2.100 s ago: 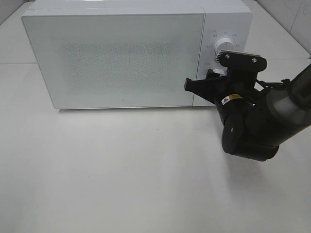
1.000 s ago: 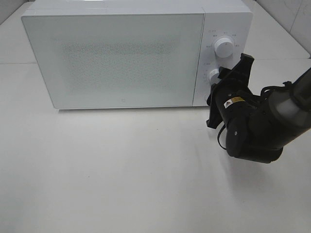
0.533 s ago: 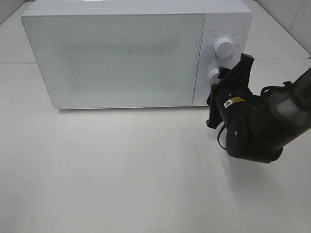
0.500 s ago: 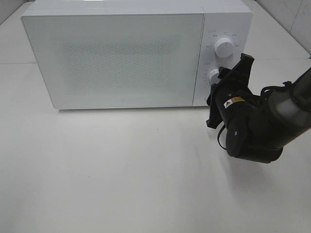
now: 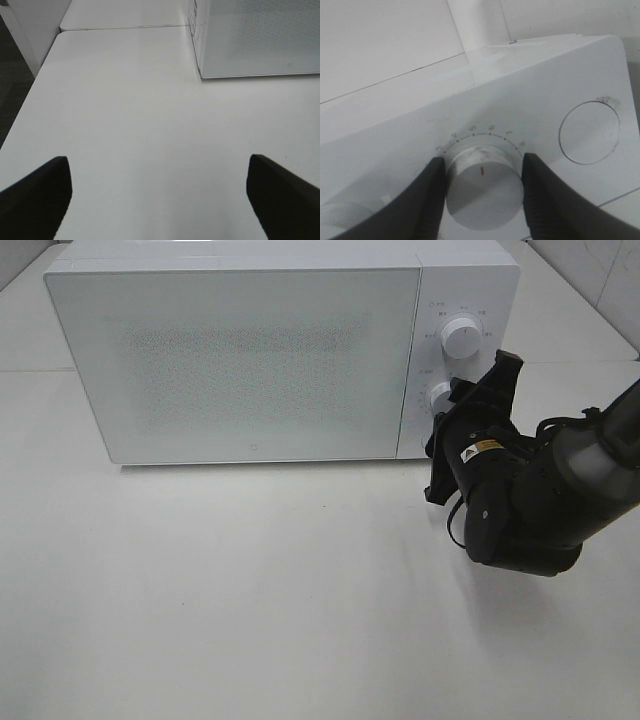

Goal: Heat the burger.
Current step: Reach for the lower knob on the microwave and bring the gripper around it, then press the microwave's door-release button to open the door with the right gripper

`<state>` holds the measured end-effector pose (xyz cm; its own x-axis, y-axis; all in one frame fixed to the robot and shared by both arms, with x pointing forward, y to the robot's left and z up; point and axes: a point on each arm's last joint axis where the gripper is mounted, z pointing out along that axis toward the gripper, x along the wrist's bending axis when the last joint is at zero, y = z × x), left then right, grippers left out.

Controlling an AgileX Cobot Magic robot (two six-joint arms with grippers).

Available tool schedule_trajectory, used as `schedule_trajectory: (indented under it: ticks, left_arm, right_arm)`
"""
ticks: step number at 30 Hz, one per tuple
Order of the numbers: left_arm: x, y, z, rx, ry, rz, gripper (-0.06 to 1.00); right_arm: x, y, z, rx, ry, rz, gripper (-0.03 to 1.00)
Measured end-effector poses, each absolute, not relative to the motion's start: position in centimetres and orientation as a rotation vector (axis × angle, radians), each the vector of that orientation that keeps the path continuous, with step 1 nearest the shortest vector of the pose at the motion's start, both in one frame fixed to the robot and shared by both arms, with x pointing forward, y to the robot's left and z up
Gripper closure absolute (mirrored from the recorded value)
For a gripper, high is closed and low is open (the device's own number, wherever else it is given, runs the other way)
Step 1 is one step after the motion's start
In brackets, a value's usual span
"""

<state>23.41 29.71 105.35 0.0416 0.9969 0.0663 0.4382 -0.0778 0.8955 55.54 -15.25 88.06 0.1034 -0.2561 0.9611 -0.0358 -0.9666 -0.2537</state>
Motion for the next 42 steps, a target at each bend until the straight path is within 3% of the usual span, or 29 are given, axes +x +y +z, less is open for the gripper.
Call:
schedule_trajectory:
  ticks: [14, 24, 42]
  left_arm:
    - [23.4, 29.7, 105.3, 1.608, 1.480, 0.994, 0.06]
    - [23.4, 29.7, 105.3, 1.609, 1.480, 0.995, 0.06]
    - [23.4, 29.7, 105.3, 1.609, 1.480, 0.995, 0.06]
  right_arm:
    - [55.6, -15.3, 88.1, -2.205, 0.313, -1.981, 0.48]
    - [55.5, -14.5, 88.2, -2.203, 0.237, -1.971, 0.34]
    - [52.6, -15.6, 89.1, -2.234, 0.027, -1.943, 0.32]
